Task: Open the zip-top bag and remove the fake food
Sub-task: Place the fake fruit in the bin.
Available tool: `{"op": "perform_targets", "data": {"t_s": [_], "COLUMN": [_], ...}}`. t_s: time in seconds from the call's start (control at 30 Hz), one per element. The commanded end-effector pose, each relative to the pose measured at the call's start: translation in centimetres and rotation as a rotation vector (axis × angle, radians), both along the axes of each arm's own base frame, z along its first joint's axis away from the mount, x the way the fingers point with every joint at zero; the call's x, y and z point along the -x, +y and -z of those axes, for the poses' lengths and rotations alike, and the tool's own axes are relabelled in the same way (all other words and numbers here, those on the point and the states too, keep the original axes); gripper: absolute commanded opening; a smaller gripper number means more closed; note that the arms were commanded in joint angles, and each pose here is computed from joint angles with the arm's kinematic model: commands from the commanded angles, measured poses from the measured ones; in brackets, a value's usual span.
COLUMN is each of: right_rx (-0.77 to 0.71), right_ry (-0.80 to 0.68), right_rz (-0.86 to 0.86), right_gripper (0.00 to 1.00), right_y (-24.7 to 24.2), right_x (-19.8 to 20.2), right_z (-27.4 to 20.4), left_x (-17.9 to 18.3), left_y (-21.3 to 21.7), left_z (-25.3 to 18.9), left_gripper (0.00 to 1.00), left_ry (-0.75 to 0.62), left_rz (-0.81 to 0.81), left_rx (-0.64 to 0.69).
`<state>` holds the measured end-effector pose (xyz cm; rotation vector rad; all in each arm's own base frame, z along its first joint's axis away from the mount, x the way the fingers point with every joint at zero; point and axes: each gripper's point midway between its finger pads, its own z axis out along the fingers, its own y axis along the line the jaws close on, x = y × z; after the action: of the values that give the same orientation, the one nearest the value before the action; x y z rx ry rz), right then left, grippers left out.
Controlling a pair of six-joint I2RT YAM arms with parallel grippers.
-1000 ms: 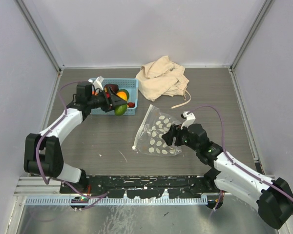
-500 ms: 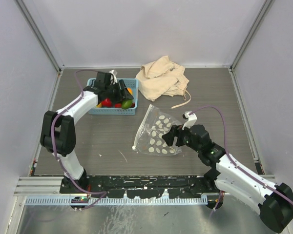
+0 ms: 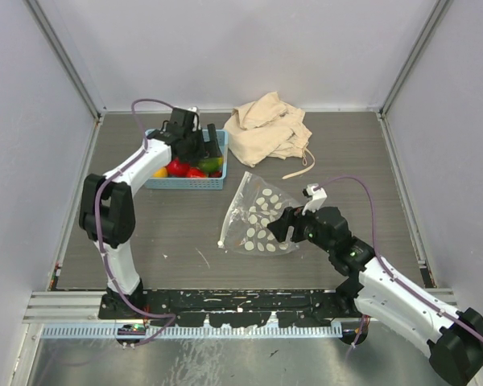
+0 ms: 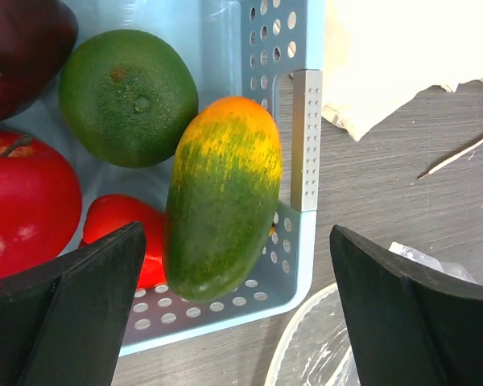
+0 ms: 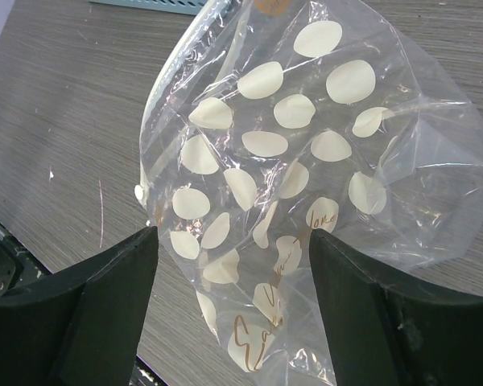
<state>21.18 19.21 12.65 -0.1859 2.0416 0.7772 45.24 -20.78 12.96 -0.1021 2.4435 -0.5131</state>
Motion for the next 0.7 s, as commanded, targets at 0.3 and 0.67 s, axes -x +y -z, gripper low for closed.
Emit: {"op": "perform_targets", "data": {"t_s": [0.3, 0.67], "right_rx": [-0.070, -0.024], "right_ry": [-0.154, -0.311], "right_rz": [-0.026, -0.027], "right_gripper": [0.80, 0.99], "right_y": [0.2, -1.6], "right_x": [-0.1, 0.6], "right_z": [-6.3, -9.4], "left_x": [4.9, 15.6], "left_y": [4.7, 4.0], "left_z": [-13.5, -13.9], "left_gripper": [0.98, 0.98], "left_ry": [-0.511, -0.465], "left_rz": [-0.038, 0.177], "left_rx": [0.217, 0.419]}}
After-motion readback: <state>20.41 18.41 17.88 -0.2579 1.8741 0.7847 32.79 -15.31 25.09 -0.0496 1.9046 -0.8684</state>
